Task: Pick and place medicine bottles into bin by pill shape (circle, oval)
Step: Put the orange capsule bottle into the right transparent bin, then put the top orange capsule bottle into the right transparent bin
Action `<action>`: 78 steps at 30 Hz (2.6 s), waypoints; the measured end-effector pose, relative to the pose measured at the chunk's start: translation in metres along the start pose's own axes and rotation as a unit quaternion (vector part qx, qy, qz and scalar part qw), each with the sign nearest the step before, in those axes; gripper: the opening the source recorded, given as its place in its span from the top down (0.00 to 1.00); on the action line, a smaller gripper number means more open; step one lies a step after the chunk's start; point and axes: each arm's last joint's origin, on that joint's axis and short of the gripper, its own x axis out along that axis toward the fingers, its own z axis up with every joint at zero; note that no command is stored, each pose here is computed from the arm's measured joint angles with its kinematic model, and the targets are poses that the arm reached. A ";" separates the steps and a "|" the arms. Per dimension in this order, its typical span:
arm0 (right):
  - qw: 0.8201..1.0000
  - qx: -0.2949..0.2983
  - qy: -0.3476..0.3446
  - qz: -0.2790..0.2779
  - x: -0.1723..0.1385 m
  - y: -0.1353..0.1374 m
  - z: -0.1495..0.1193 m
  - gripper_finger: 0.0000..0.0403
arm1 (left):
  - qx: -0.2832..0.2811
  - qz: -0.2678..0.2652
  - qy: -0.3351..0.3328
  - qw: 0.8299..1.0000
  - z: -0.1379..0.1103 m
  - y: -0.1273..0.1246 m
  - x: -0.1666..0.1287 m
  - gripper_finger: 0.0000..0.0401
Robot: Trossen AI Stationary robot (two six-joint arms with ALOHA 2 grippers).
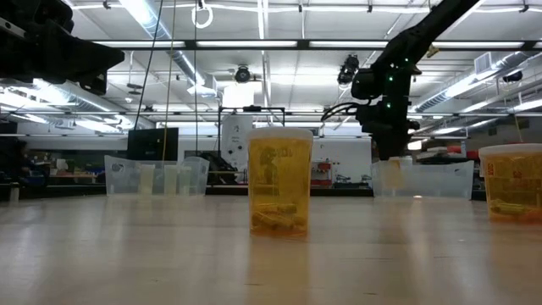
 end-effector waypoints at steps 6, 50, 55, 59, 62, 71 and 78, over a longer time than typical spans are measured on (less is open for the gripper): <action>1.000 0.000 0.000 0.000 0.000 0.000 0.000 0.44 | 0.000 0.000 0.000 1.000 0.000 0.000 0.000 0.93; 1.000 -0.029 -0.011 0.001 -0.012 0.000 -0.001 0.31 | 0.000 0.000 0.000 1.000 0.000 0.000 0.000 0.91; 0.999 -0.019 -0.050 -0.001 -0.039 -0.005 -0.004 0.31 | 0.000 0.000 0.000 1.000 0.000 0.000 0.000 0.93; 0.996 -0.022 -0.081 0.007 -0.061 -0.003 -0.010 0.31 | 0.000 0.000 0.000 1.000 0.000 0.000 0.000 0.94; 0.993 -0.044 -0.102 0.030 -0.074 0.009 -0.014 0.31 | 0.000 0.000 0.000 1.000 0.000 0.000 0.000 0.94; 0.978 -0.140 -0.131 0.079 -0.088 0.068 -0.020 0.32 | 0.000 0.000 0.000 1.000 0.000 0.000 0.000 0.91; 0.962 -0.181 -0.167 0.116 -0.101 0.108 -0.028 0.32 | 0.000 0.000 0.000 1.000 0.000 0.000 0.000 0.94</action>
